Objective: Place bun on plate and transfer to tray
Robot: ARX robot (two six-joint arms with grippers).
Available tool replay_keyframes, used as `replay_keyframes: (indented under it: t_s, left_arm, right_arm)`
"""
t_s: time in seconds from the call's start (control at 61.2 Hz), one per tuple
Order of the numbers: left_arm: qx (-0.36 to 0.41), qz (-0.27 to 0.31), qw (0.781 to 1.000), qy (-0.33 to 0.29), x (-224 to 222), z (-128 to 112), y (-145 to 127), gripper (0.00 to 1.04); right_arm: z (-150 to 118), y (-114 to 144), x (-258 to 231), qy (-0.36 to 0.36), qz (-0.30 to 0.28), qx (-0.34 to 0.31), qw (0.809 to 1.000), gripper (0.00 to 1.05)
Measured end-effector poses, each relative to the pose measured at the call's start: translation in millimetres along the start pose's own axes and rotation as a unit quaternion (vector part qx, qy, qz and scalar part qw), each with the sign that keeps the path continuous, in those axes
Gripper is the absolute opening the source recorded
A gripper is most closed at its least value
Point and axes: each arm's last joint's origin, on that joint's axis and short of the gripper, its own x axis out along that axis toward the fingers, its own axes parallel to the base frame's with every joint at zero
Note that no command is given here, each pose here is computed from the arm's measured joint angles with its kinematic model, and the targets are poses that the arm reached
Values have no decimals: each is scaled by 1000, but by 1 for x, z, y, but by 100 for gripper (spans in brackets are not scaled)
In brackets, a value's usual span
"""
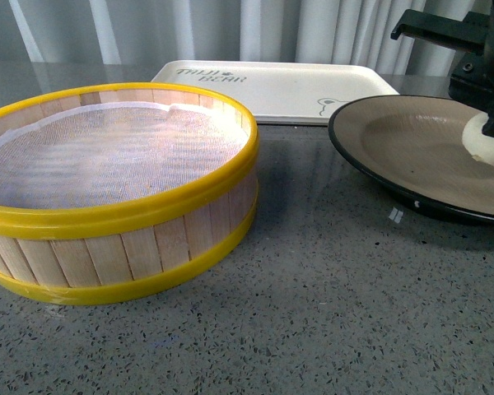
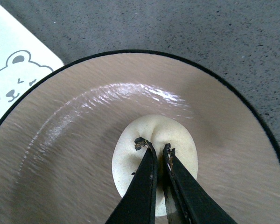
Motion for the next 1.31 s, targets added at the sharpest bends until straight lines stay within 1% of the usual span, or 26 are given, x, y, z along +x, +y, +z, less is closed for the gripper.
replay_keyframes:
  t_s: [0.082, 0.245, 0.409, 0.556, 0.605, 0.67, 0.85, 0.883, 0.932, 1.03, 1.144, 1.177, 1.242, 1.308]
  left_arm:
    - [9, 12, 1000, 3, 2, -2, 5, 4]
    - [12, 19, 1000, 13, 3, -4, 14, 4]
    - [13, 17, 999, 34, 4, -9, 21, 4]
    - [20, 14, 999, 47, 3, -11, 21, 4]
    - [20, 12, 999, 49, 3, -11, 20, 10]
    - [17, 8, 999, 49, 2, -9, 20, 22]
    - [3, 5, 999, 41, 0, -2, 23, 47]
    - [0, 5, 999, 40, -1, -1, 23, 54]
    - [-3, 6, 999, 39, -1, 0, 24, 61]
    - [-15, 3, 999, 38, -2, 1, 28, 83]
    - [-31, 0, 999, 31, -4, 5, 35, 100]
    - [-35, 0, 999, 28, -5, 6, 37, 100]
    - [-54, 5, 998, 18, -12, 11, 46, 98]
    - [-65, 14, 998, 1, -22, 18, 55, 98]
  right_arm:
    - [0, 0, 0, 0, 0, 0, 1000, 96]
    - [0, 0, 0, 0, 0, 0, 1000, 96]
    - [0, 0, 0, 0, 0, 0, 1000, 96]
    - [0, 0, 0, 0, 0, 0, 1000, 96]
    - [0, 0, 0, 0, 0, 0, 1000, 96]
    - [0, 0, 0, 0, 0, 0, 1000, 96]
    - [0, 0, 0, 0, 0, 0, 1000, 96]
    - [0, 0, 0, 0, 0, 0, 1000, 96]
    - [0, 0, 0, 0, 0, 0, 1000, 96]
    - [0, 0, 0, 0, 0, 0, 1000, 96]
    - [0, 0, 0, 0, 0, 0, 1000, 96]
    - [0, 0, 0, 0, 0, 0, 1000, 96]
    - [0, 0, 0, 0, 0, 0, 1000, 96]
    - [0, 0, 0, 0, 0, 0, 1000, 96]
